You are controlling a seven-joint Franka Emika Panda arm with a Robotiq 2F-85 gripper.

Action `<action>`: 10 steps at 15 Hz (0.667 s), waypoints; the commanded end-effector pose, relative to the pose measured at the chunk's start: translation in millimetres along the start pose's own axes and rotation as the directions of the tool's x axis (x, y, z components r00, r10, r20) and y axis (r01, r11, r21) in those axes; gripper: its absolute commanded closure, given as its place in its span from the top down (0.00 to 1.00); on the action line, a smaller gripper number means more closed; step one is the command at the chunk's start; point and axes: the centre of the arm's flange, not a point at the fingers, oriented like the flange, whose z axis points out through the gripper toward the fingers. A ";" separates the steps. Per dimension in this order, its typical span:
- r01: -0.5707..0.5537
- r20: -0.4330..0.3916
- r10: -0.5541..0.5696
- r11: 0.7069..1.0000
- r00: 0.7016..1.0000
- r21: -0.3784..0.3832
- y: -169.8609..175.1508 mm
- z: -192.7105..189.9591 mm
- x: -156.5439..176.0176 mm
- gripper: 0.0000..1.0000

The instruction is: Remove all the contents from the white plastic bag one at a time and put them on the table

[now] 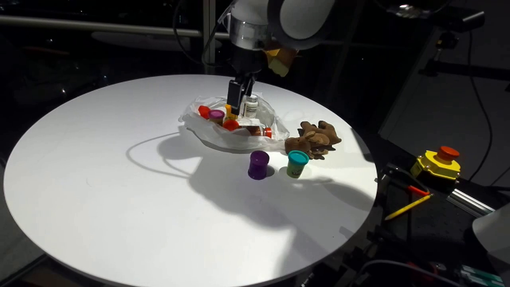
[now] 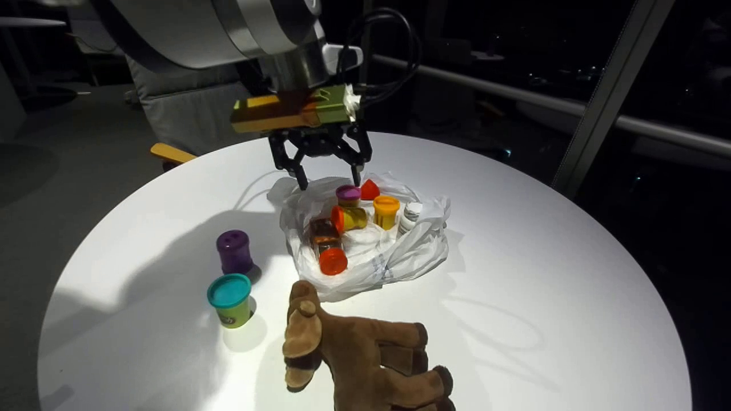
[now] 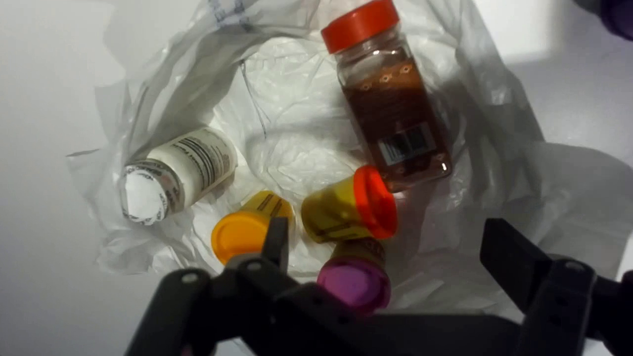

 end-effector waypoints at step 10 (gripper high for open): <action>0.047 -0.009 -0.047 0.997 0.999 0.063 31.8 75.5 93.6 0.75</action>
